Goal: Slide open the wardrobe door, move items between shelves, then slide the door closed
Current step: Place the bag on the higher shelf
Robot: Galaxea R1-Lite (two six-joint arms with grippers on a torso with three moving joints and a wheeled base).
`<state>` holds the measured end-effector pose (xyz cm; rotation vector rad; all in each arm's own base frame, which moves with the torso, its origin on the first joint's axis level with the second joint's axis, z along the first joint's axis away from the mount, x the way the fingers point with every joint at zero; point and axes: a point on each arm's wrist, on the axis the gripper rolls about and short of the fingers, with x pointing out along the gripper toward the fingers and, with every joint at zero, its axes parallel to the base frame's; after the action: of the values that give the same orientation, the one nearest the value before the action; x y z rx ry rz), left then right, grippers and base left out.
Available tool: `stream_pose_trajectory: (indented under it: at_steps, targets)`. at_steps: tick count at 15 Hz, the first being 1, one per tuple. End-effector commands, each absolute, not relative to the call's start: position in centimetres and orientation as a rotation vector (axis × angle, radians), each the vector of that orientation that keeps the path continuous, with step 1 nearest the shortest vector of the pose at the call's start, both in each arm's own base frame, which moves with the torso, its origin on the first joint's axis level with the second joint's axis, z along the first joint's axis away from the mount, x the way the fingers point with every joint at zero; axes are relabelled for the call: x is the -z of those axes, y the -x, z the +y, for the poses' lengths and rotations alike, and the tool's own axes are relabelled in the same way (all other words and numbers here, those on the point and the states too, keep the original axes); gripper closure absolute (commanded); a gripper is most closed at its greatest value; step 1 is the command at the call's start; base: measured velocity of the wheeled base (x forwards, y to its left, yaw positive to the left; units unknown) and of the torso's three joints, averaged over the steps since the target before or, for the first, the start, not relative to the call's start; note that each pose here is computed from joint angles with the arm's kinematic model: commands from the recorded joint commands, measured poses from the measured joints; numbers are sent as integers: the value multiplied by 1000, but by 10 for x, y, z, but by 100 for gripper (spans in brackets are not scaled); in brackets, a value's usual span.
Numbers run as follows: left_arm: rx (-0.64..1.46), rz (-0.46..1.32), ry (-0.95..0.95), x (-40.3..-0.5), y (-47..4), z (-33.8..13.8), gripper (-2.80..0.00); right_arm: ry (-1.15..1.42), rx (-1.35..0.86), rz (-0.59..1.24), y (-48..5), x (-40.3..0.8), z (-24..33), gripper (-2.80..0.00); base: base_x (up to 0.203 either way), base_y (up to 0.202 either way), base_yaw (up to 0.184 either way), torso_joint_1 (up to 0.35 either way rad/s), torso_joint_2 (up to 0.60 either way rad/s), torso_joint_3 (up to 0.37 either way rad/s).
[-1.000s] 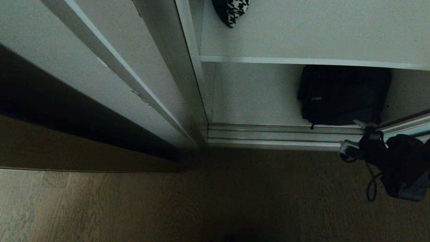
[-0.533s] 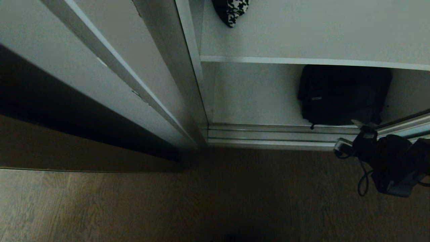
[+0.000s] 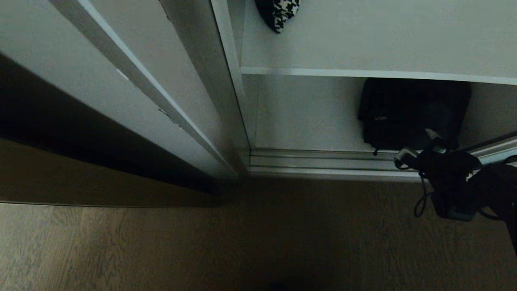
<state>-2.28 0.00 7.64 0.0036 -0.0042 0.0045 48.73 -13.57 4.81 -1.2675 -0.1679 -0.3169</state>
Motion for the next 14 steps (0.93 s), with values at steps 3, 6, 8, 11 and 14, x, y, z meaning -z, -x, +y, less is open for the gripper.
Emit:
stream_pose_trajectory:
  at_steps: [3, 6, 8, 11, 14]
  targets:
    - [-5, -3, -3, -76, 23, 0, 0, 1262, 322, -158, -496, -27, -137, -280, 0, 0, 0, 0, 0, 0]
    - [-5, -3, -3, -76, 23, 0, 0, 1262, 315, -141, -493, -23, -141, -280, 0, 0, 0, 0, 0, 0]
    - [-5, -3, -3, -76, 23, 0, 0, 1260, 321, -124, -493, -17, -145, -280, 0, 0, 0, 0, 0, 0]
    - [-6, -3, -3, -76, 23, 0, 0, 1258, 328, -132, -498, -17, -148, -280, 0, 0, 0, 0, 0, 0]
    - [-5, -3, -3, -76, 23, 0, 0, 1217, 384, -163, -511, -26, -151, -280, 0, 0, 0, 0, 0, 0]
